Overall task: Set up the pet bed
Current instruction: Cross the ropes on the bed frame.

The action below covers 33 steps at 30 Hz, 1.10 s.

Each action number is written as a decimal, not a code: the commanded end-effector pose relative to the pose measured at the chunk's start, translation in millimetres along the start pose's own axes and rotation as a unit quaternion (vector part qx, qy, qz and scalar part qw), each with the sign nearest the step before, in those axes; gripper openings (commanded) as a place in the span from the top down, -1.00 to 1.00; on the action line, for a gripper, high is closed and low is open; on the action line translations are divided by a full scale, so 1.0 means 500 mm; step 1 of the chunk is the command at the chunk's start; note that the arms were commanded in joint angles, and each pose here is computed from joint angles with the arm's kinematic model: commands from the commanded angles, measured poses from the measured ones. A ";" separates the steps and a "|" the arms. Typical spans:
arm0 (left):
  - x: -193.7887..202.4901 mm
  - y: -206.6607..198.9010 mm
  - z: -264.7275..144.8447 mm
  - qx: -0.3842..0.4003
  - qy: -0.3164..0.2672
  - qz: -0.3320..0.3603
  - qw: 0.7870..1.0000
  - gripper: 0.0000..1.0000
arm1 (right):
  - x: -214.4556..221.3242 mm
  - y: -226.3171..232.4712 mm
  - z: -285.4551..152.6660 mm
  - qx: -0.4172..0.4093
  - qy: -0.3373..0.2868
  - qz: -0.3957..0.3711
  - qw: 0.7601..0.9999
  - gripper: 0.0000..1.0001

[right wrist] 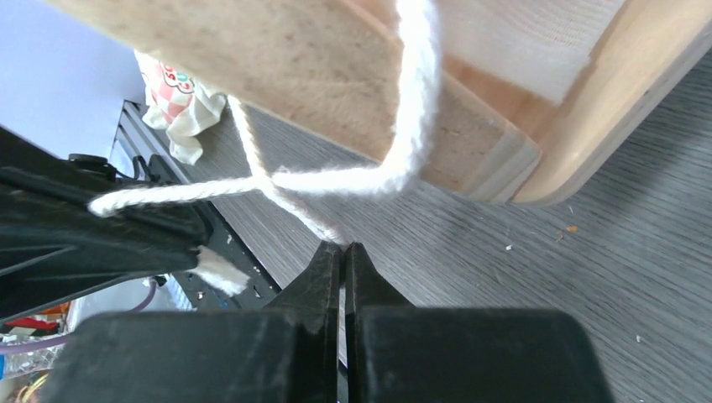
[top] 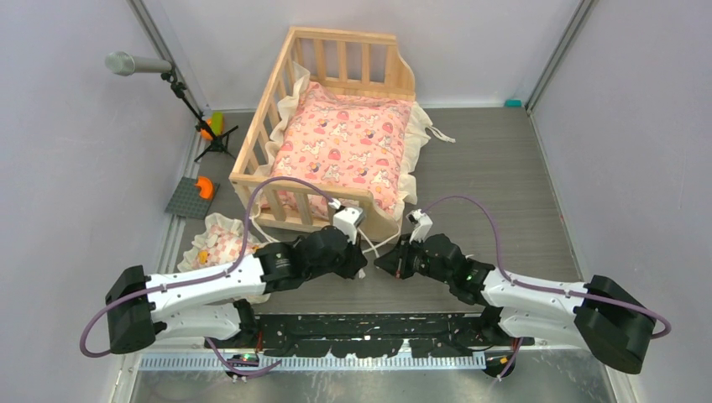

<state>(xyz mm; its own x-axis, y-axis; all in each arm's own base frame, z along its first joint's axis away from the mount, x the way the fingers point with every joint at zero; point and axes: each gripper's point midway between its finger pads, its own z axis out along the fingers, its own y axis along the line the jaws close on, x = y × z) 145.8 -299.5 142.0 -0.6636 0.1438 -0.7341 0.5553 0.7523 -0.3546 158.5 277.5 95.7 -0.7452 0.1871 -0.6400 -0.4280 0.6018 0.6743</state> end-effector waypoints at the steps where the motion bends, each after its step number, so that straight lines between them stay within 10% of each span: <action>1: -0.047 -0.037 -0.014 0.043 -0.046 -0.046 0.997 1.00 | -0.020 0.017 0.013 -0.002 -0.009 -0.003 1.000 0.95; 16: -0.126 -0.031 0.029 0.043 -0.179 -0.146 0.972 1.00 | -0.073 0.043 -0.047 -0.012 -0.065 0.002 0.998 0.13; 33: -0.115 -0.025 0.023 0.047 -0.179 -0.156 0.970 1.00 | -0.179 0.013 -0.084 0.037 -0.211 0.109 0.971 0.02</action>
<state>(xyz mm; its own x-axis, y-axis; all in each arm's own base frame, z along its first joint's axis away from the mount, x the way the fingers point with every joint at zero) 177.3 -324.1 162.9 -0.6272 -0.2493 -0.7379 0.4139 0.6958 -0.5869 184.9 231.4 155.1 -0.5859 0.4851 -0.6492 -0.2932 0.6199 0.7278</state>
